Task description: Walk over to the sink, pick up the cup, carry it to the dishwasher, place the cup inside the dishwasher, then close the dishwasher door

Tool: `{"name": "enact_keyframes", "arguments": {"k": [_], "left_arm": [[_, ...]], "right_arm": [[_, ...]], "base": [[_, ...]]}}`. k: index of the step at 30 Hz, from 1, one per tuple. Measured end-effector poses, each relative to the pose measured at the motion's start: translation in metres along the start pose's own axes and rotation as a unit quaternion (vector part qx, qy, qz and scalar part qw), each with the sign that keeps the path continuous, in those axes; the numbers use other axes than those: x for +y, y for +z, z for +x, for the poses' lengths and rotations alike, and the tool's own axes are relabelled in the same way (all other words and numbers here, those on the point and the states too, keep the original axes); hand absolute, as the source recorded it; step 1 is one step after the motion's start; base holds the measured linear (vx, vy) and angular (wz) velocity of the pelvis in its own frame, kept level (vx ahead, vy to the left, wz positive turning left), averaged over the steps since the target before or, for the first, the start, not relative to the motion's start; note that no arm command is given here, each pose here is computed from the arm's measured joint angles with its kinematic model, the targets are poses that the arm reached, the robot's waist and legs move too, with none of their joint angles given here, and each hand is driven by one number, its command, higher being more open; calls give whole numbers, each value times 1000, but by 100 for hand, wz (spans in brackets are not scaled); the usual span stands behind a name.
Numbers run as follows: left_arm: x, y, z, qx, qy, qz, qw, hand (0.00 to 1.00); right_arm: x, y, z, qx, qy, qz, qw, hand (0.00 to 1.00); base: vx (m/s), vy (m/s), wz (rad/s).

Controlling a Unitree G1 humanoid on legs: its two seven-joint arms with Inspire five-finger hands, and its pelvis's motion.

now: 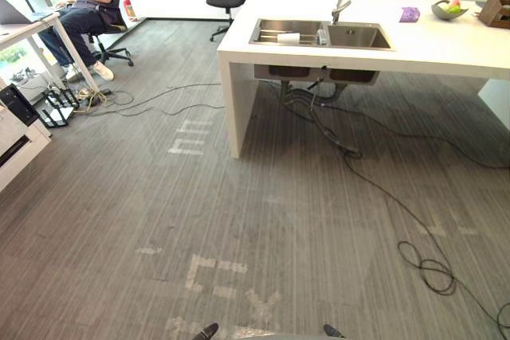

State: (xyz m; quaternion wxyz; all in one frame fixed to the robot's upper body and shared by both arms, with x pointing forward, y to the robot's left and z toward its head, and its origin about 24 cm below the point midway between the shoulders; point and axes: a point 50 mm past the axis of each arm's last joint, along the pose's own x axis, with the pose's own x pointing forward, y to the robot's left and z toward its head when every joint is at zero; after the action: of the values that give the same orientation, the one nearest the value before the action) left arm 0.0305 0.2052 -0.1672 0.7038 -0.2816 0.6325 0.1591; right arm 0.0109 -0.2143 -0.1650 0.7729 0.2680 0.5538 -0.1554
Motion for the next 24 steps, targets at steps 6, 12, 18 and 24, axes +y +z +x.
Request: {"name": "enact_keyframes", "arguments": {"k": [6,12,18,24], "left_arm": [[-5,5,1,-40,-8,39,998,100],[-10,18,0,-100,-11,83,991,100],[-13,23,-1,-135,-9,98,986,100],[-15,26,-2,-169,-2,98,981,100]], "right_arm": [[19,23,5,-57,-8,-150,987,100],[28,28,12,-15,-5,-150,989,100],[30,25,14,13,-3,-83,996,100],[29,21,14,27,-7,-35,999,100]], "base": [[35,-7,10],[-29,-25,5],[-47,-24,3],[-20,-18,2]]}}
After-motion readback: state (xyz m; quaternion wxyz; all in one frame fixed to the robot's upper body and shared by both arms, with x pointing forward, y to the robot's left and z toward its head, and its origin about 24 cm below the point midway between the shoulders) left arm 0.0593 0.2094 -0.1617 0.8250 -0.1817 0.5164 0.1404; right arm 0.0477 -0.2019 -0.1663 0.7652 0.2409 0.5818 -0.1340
